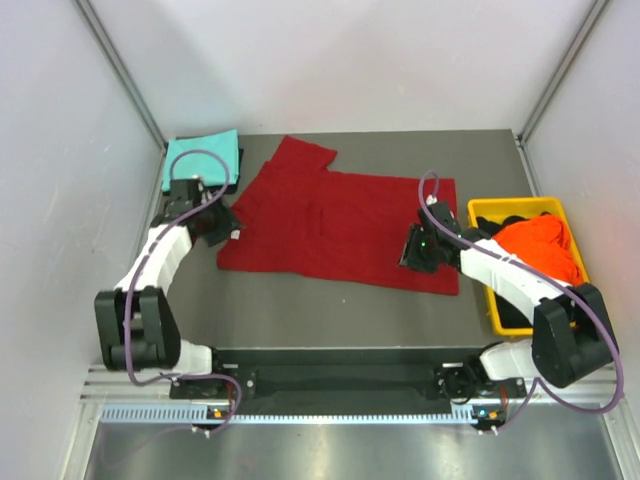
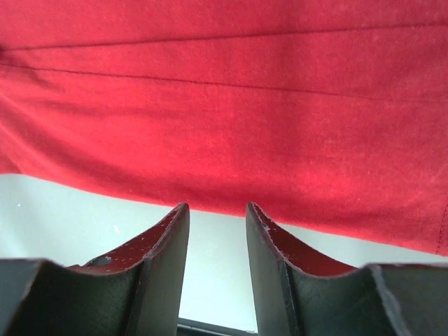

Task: Fold and stack the t-shirts
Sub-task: Fold the tshirt

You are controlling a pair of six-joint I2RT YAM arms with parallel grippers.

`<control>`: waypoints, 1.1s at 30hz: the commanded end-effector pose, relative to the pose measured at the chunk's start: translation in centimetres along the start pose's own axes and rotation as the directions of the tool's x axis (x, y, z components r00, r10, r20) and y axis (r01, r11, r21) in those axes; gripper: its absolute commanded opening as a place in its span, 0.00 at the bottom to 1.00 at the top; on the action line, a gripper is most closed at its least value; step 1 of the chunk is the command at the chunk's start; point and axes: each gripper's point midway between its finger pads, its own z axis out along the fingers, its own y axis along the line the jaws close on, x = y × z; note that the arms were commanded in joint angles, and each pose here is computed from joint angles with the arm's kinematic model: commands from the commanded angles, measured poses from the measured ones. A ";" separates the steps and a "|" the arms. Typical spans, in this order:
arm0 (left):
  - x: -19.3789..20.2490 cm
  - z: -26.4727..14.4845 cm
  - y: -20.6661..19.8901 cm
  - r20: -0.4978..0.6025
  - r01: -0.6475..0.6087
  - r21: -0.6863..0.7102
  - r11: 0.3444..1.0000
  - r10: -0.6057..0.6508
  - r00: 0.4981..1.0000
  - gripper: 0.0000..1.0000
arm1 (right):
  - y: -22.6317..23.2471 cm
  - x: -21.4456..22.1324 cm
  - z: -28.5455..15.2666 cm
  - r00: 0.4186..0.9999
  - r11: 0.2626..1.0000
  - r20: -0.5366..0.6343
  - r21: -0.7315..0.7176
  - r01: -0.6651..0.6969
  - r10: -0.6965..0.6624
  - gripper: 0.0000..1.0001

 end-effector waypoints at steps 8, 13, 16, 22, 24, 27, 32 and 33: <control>2.0 -1.5 4.6 0.115 0.152 -0.083 0.985 -0.142 0.983 0.46 | 1.8 -1.3 -0.6 0.998 0.998 0.066 -0.064 -0.010 0.014 0.39; 3.8 -0.1 7.1 0.131 0.186 -0.149 0.971 -0.167 0.977 0.47 | 1.8 -1.1 -0.5 0.998 0.997 0.063 -0.077 0.000 0.005 0.39; 3.9 0.7 7.6 0.118 0.196 -0.174 0.965 -0.177 0.977 0.47 | 1.6 -1.0 -0.6 0.998 0.997 0.067 -0.072 0.003 0.002 0.39; 3.6 1.3 9.4 0.155 0.185 -0.249 0.951 -0.150 0.976 0.38 | 1.0 -0.5 -0.6 0.998 0.998 0.064 -0.062 0.000 0.004 0.40; 3.6 1.7 9.9 0.138 0.178 -0.274 0.945 -0.144 0.980 0.36 | 0.9 -0.2 -0.7 0.998 0.998 0.062 -0.063 0.000 0.004 0.39; 4.1 2.3 10.1 0.123 0.177 -0.276 0.945 -0.148 0.981 0.36 | 0.7 -0.1 -0.8 0.998 0.998 0.062 -0.060 -0.001 0.005 0.40; 4.4 3.0 11.2 0.113 0.179 -0.323 0.929 -0.150 0.982 0.34 | 0.1 -0.2 -0.5 0.997 1.000 0.074 -0.028 -0.005 0.007 0.40; 4.2 2.9 11.6 0.115 0.173 -0.350 0.921 -0.141 0.983 0.33 | -0.1 -0.2 -0.5 0.997 1.000 0.072 -0.022 -0.009 0.011 0.40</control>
